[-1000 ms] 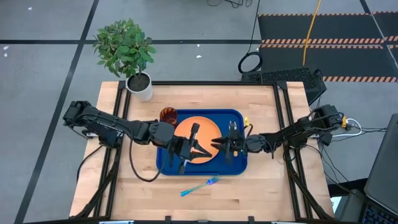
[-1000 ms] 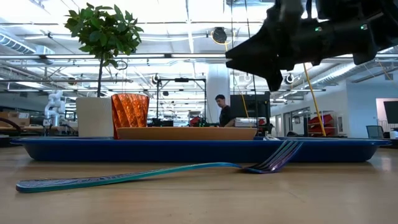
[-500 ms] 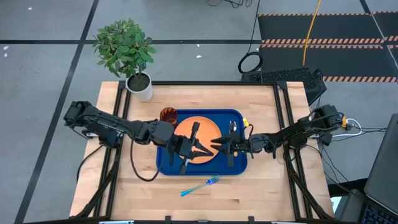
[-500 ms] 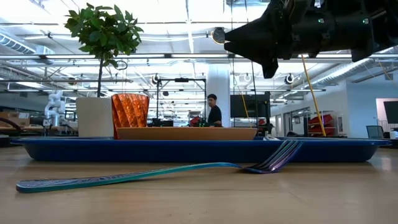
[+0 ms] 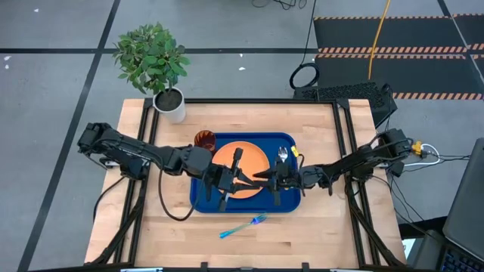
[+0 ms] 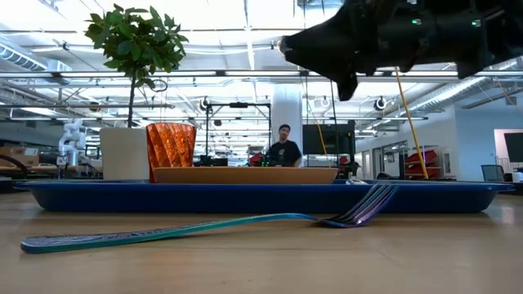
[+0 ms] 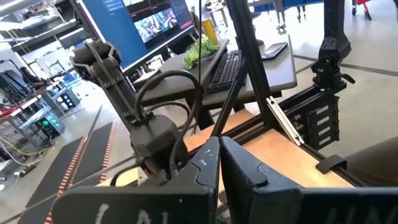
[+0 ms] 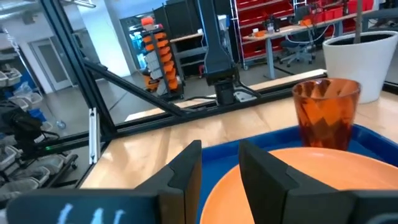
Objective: Pick and place plate/cup/fork/spoon on tray
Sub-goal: Put the fork on the serving tray to the right of the plate
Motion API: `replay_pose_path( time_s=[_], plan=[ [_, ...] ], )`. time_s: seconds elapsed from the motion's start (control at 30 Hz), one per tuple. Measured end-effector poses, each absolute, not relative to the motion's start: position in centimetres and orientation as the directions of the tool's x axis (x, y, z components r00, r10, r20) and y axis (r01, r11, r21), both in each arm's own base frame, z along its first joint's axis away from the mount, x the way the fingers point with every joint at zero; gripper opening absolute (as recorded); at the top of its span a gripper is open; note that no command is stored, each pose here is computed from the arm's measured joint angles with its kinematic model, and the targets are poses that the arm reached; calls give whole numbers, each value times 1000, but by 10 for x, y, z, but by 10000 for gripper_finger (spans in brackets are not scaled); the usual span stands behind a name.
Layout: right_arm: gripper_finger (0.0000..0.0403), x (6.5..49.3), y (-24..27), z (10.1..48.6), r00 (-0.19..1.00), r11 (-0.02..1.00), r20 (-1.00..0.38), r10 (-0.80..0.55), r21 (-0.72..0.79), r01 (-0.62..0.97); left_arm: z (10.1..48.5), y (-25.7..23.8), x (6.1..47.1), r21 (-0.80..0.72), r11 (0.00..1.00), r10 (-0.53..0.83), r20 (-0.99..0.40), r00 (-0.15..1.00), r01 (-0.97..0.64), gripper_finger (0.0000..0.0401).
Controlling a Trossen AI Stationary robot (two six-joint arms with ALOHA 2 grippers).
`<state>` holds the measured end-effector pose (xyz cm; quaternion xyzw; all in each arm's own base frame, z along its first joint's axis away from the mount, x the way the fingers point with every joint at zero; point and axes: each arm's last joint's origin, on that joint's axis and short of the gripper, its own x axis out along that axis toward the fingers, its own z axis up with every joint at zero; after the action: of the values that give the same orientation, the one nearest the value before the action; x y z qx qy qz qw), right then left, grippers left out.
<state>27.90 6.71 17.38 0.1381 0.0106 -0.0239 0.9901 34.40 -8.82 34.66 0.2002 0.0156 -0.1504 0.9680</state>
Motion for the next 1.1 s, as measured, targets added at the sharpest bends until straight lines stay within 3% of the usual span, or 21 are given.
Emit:
replay_pose_path(
  time_s=[0.33,1.1],
  plan=[
    [100,308,70,144,991,961,-119,-61,261,91,345,-88,344,381,874,-285,-105,953,303,19],
    [100,309,65,147,993,955,-89,-78,279,100,345,-88,344,371,878,-283,-104,954,301,19]
  ],
)
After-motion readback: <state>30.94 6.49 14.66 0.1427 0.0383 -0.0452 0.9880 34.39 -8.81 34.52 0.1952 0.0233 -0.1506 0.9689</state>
